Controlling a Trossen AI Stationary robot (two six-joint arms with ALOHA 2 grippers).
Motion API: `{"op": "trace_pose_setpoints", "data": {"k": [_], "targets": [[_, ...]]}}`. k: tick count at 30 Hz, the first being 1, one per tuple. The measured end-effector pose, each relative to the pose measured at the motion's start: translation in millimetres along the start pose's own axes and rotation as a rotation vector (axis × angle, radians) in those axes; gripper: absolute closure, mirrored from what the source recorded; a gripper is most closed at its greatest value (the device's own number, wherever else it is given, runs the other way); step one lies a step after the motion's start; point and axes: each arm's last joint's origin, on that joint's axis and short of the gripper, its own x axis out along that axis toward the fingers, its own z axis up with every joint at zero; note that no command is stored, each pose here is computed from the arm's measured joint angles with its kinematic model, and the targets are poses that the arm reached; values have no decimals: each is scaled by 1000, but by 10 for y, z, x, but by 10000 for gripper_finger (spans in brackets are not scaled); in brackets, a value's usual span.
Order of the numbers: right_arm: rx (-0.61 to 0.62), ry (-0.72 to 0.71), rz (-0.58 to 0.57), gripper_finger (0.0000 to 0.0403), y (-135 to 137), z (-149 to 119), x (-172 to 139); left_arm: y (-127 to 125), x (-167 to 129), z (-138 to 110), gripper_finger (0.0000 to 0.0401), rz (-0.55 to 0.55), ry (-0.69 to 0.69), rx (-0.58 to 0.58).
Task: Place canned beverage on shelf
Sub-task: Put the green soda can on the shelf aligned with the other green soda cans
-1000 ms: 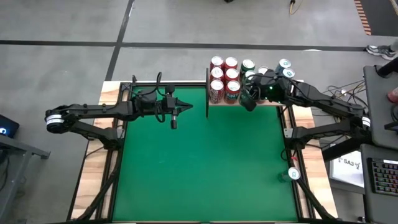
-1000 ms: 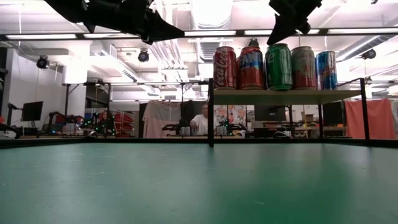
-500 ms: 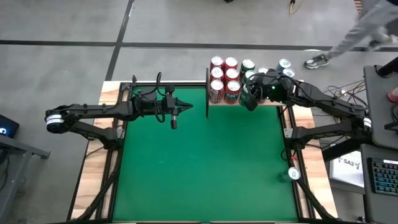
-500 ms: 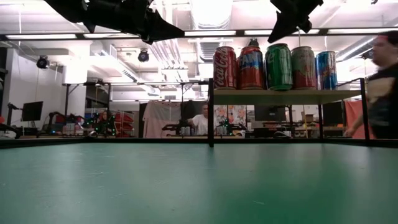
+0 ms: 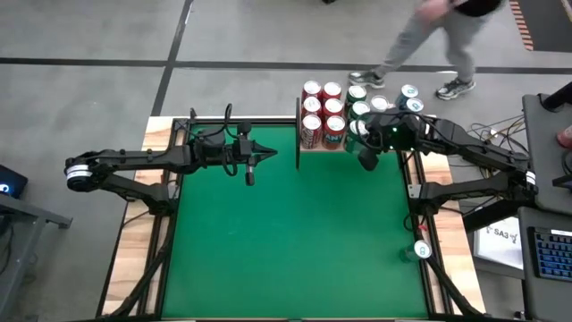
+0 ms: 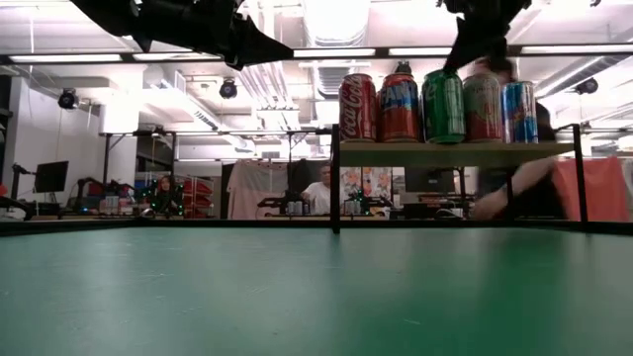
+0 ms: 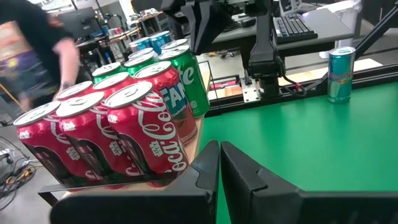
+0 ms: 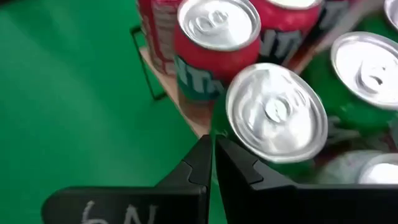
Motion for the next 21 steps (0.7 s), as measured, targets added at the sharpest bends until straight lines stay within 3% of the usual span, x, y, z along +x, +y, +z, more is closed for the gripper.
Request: {"op": "trace_pose_setpoints", "data": {"k": [6, 21], "targets": [[5, 16, -72, 390, -22, -22, -1, 1, 0, 0, 401, 0, 0, 0], [-9, -44, -66, 390, -15, 37, -1, 1, 0, 0, 401, 0, 0, 0]]}}
